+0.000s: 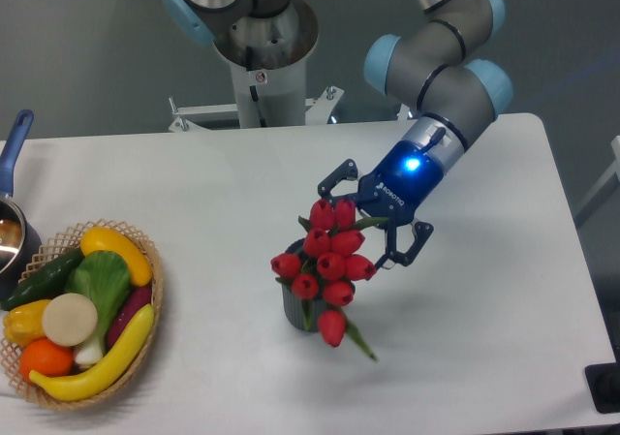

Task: Insert the flowers into the vase
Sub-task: 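Open the gripper to release the tulips in the vase, then raise the open gripper up away from the tulips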

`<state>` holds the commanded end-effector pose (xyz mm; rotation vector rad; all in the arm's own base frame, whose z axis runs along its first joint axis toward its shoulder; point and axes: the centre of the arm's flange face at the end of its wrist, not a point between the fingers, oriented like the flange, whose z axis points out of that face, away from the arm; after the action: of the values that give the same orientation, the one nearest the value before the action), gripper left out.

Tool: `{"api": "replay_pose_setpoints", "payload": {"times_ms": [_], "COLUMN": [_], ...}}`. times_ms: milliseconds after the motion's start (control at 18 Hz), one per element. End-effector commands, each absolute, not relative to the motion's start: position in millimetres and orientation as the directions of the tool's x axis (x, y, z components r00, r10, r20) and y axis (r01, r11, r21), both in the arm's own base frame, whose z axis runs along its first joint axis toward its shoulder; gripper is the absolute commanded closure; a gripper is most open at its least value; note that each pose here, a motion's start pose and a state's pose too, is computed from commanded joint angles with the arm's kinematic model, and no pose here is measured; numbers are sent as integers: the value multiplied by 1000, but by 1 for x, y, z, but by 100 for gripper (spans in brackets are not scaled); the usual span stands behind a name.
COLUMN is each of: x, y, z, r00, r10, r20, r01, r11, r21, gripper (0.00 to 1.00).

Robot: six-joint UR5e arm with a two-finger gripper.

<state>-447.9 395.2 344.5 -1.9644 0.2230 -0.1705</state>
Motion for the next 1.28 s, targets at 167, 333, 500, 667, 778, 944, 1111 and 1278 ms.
{"api": "replay_pose_setpoints", "payload": {"times_ms": [167, 333, 500, 667, 778, 944, 1111, 1278], "x": [-444, -439, -434, -432, -430, -429, -430, -435], "y": [393, 391, 387, 383, 380, 376, 367, 352], "z": [351, 359, 361, 362, 364, 365, 375, 391], "r00": [973, 974, 976, 978, 978, 978, 977, 970], "r10": [-229, -226, -213, -199, -189, -177, -157, -122], "r20": [-1, -17, -43, -67, -87, -105, -147, -210], "r01": [-96, -112, -141, -166, -182, -194, -215, -230], "r11": [-401, -414, -473, -535, -576, -619, -668, -738], "r21": [-911, -904, -870, -828, -797, -761, -712, -634], "gripper": [0, 0, 0, 0, 0, 0, 0, 0]}}
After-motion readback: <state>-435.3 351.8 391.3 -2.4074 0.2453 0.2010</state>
